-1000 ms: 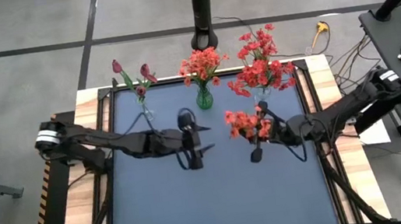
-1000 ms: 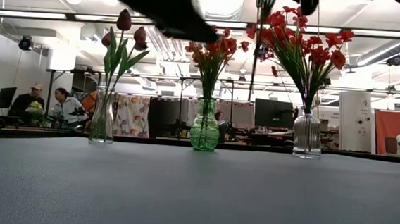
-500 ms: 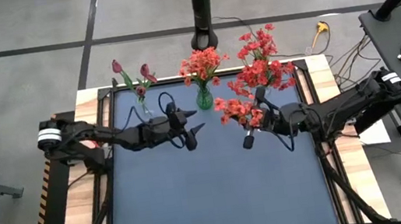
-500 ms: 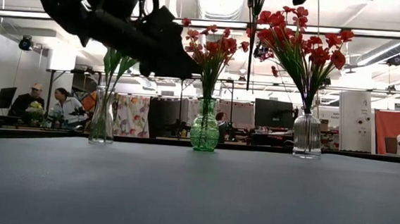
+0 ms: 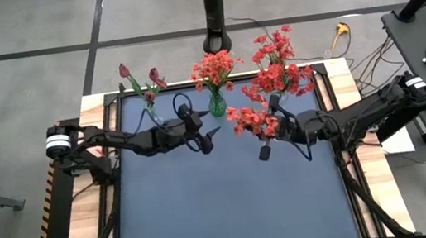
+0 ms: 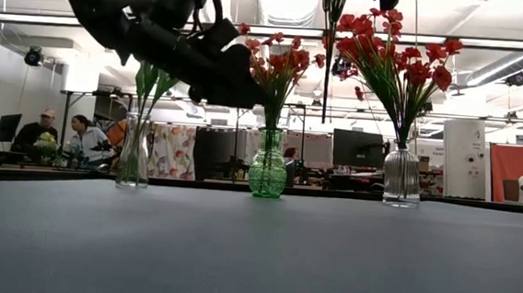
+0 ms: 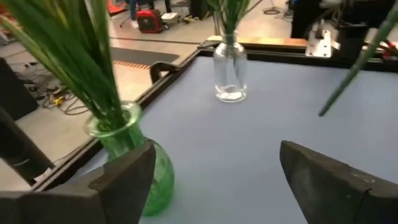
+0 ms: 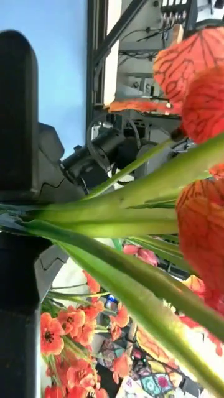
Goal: Sort flowers into vase by color
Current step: Put the orange flowers into the green vase
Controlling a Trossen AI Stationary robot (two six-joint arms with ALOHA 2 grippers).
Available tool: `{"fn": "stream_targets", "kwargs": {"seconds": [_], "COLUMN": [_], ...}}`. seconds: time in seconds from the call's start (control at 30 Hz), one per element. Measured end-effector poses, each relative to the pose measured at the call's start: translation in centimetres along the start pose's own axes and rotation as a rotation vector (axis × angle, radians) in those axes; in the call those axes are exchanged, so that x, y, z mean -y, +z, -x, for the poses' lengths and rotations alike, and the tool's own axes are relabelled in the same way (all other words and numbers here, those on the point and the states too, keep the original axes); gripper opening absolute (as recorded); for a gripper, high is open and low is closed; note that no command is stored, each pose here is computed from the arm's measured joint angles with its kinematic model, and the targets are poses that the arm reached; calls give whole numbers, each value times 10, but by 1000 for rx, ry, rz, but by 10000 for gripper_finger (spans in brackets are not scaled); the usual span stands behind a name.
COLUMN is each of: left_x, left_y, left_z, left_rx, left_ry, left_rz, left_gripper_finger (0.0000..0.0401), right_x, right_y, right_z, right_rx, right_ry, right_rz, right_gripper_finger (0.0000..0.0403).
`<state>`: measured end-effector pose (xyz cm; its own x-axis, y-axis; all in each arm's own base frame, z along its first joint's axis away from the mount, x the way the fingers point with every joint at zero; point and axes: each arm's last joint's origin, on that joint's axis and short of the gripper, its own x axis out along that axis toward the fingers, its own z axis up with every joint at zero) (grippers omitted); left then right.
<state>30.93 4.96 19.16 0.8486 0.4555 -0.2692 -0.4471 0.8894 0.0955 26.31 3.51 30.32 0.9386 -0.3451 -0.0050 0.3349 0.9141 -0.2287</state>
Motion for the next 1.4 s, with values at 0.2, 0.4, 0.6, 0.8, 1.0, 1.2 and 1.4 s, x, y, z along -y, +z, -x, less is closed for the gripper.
{"fn": "stream_targets", "kwargs": {"seconds": [0.2,0.4,0.6,0.8,1.0,1.2,1.4], "left_x": [-16,-31,-39,-53,-59,-59,-60], "left_y": [-10,-22,-38,-47,-48,-47,-46], "left_z": [-2,-14,-36,-56,-72,-74,-74], "left_rx": [61,99,105,109,115,130,141], "left_ry": [55,113,152,150,133,123,102], "left_rz": [32,47,53,67,78,80,81], "left_gripper_finger": [340,338,338,338,338,338,338], "right_x": [7,23,36,44,47,47,45], "right_y": [-3,-7,-10,-12,-13,-13,-11], "right_z": [-6,-13,-19,-23,-24,-24,-26], "right_rx": [-9,-27,-16,-22,-28,-30,14], "right_ry": [-35,-98,-62,-78,-89,-87,-54], "right_rz": [45,61,37,35,38,38,38], "right_gripper_finger": [29,29,29,29,29,29,29]}}
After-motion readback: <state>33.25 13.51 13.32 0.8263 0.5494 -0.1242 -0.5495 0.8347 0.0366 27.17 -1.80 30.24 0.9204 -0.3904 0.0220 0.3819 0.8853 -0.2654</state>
